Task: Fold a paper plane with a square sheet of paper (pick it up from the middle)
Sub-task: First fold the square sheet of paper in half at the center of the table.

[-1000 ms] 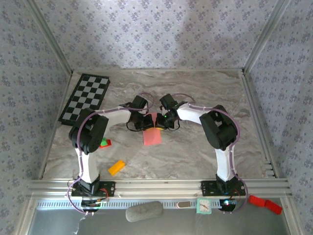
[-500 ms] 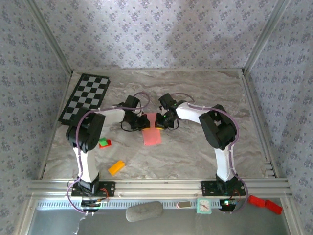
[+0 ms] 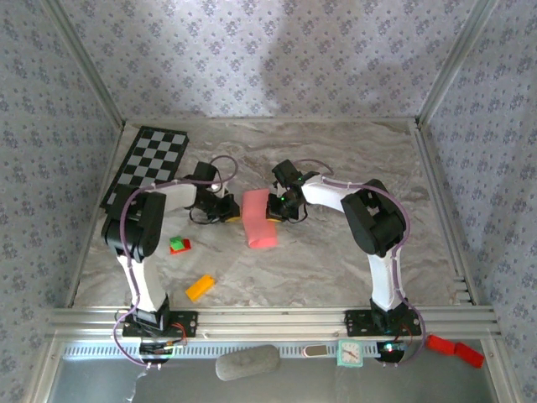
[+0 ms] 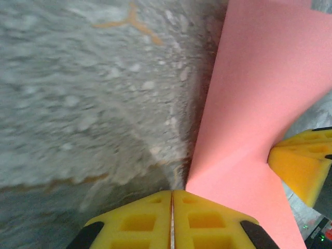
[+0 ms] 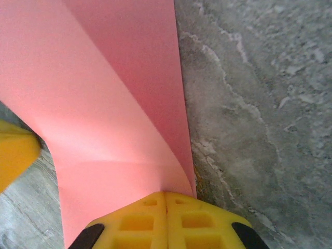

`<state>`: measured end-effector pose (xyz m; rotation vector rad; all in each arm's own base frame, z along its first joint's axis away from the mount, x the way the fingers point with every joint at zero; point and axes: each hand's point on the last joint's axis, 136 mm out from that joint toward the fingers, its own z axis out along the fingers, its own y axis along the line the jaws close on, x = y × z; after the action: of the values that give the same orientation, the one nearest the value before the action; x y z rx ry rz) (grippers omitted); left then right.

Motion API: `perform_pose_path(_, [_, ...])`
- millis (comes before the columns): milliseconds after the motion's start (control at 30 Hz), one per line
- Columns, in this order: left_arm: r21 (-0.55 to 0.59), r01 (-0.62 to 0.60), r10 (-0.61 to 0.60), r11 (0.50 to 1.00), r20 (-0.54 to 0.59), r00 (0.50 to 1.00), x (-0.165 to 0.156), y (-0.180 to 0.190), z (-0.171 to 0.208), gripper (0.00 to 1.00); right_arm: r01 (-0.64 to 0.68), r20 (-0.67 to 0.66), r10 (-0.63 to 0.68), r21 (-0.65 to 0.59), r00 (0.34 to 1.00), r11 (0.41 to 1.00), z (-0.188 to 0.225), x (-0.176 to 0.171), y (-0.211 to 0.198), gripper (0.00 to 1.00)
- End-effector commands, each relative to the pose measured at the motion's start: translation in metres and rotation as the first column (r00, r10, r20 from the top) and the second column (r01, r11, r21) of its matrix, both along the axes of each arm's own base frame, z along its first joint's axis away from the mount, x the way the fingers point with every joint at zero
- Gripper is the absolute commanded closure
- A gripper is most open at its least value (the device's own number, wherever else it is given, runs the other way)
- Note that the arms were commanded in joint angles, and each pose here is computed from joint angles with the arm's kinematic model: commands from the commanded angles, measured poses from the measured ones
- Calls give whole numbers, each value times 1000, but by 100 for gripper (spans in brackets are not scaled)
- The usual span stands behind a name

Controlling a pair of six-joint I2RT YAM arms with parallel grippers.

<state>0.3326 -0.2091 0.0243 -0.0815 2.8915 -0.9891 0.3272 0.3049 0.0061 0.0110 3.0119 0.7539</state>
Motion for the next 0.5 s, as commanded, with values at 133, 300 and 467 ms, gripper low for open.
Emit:
perform_pose_path(133, [-178,44,-26,983,100,995,-2,-36,53,89,-42,-220,-46,-381,975,924,-87,-61,-81,93])
perform_pose_path(300, [-156,78,-68,985,70,995,-1,-62,34,89,-53,-227,-40,-388,973,920,-89,-63,-83,93])
perform_pose_path(467, [-142,62,-55,988,51,997,9,-66,17,89,-52,-226,-41,-388,973,920,-90,-64,-84,93])
